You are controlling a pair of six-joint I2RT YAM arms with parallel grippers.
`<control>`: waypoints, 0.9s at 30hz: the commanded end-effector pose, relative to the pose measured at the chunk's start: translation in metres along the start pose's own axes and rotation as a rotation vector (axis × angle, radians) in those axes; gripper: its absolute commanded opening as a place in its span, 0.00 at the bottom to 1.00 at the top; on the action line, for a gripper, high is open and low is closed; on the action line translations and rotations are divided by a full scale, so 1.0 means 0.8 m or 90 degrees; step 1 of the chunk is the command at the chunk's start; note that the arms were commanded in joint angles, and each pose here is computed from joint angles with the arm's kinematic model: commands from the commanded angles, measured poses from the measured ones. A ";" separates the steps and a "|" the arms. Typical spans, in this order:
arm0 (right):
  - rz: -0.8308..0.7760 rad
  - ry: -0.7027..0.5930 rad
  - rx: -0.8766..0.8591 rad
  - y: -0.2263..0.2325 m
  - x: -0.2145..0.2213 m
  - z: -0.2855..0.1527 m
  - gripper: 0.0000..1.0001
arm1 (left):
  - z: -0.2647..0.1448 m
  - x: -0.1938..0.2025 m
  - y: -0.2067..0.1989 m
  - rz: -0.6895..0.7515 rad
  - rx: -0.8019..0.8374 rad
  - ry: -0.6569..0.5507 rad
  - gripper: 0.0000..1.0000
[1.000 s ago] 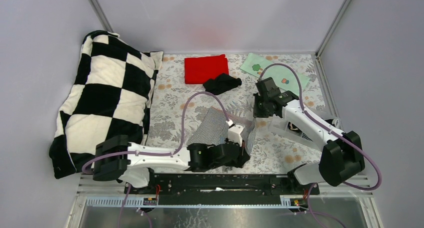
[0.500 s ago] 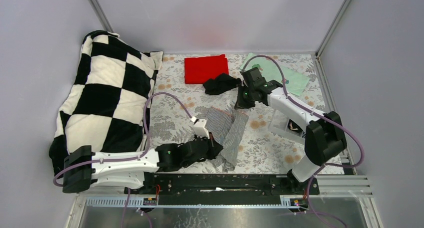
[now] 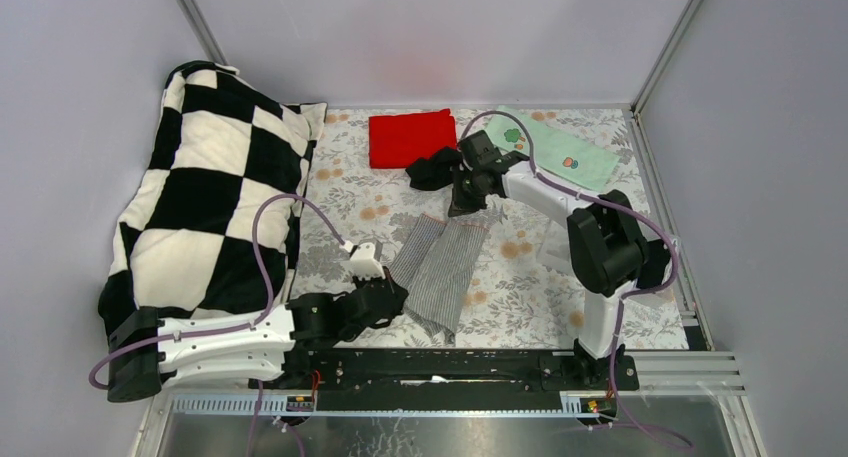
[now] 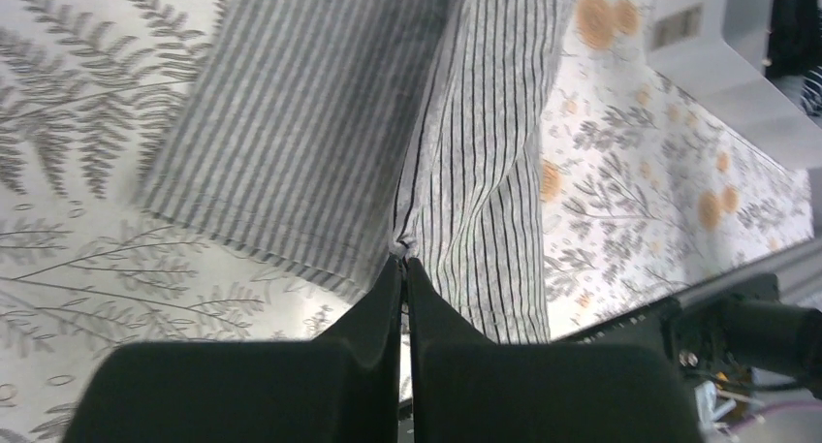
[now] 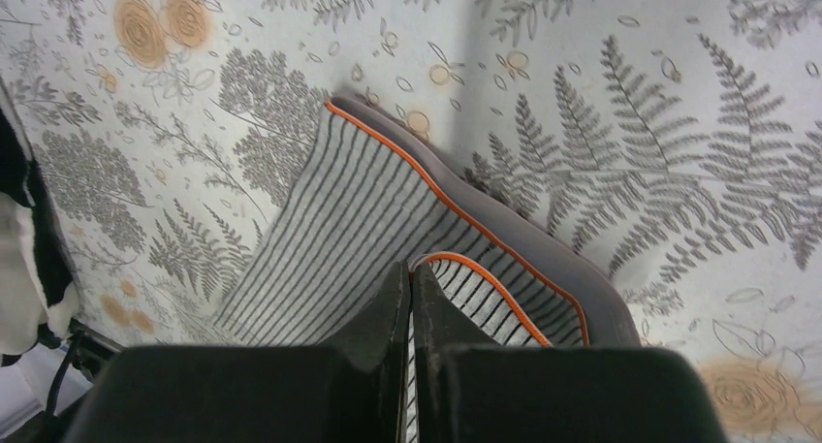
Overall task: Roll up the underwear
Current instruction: Fold the underwear at the center of the board.
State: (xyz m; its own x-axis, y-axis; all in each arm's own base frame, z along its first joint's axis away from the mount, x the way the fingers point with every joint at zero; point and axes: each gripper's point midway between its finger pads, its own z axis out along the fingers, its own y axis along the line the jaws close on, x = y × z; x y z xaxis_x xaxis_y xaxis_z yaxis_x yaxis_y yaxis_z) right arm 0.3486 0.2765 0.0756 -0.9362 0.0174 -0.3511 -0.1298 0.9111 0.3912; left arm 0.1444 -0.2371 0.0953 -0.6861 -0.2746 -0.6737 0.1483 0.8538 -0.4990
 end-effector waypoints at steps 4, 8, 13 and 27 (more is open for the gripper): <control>-0.016 -0.006 -0.042 0.040 -0.023 0.015 0.00 | 0.008 -0.007 0.068 0.018 -0.133 -0.041 0.00; -0.019 0.001 -0.041 0.046 -0.026 0.031 0.00 | 0.011 -0.010 0.085 0.028 -0.169 -0.046 0.00; -0.016 0.010 -0.034 0.045 -0.028 0.049 0.00 | 0.017 -0.012 0.093 0.034 -0.180 -0.043 0.00; -0.017 0.015 -0.061 0.057 -0.034 0.065 0.29 | 0.021 -0.006 0.118 0.023 -0.233 -0.033 0.14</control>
State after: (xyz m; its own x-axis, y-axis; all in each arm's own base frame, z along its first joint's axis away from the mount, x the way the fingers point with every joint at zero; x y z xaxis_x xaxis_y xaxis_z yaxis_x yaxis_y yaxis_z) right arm 0.3762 0.3218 0.0401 -0.9508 -0.0175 -0.3092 -0.1496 0.9002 0.4090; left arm 0.1729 -0.1772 0.0490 -0.6564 -0.2550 -0.7100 -0.0537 0.9546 -0.2932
